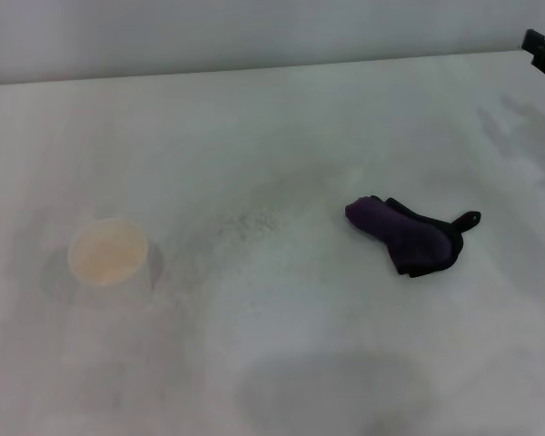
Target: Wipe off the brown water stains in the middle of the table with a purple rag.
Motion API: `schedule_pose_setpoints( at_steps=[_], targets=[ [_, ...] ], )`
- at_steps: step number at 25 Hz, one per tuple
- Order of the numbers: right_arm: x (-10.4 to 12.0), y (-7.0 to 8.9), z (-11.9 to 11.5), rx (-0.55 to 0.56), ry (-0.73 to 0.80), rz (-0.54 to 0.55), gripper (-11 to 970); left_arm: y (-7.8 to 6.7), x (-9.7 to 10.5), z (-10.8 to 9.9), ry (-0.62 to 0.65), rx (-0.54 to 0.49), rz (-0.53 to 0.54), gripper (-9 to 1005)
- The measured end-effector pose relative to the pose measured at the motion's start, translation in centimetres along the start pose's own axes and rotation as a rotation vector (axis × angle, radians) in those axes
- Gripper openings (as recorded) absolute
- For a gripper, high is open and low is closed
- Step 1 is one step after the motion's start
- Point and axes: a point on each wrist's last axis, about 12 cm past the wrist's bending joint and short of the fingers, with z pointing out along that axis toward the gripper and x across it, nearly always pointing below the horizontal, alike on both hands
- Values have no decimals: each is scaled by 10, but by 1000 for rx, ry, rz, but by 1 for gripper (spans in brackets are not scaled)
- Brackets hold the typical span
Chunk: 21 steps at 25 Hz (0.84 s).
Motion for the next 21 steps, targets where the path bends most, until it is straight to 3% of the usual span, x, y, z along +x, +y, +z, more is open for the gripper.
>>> schedule_pose_setpoints(
  at_steps=[7, 15, 21],
  targets=[
    [34, 17, -5, 92, -77, -15, 489, -1, 1, 5, 2, 8, 24, 879],
    [42, 20, -10, 201, -139, -38, 489, -3, 3, 10, 18, 16, 36, 880],
    [47, 18, -16, 282, -160, -69, 489, -3, 6, 14, 47, 12, 114, 880]
  ],
)
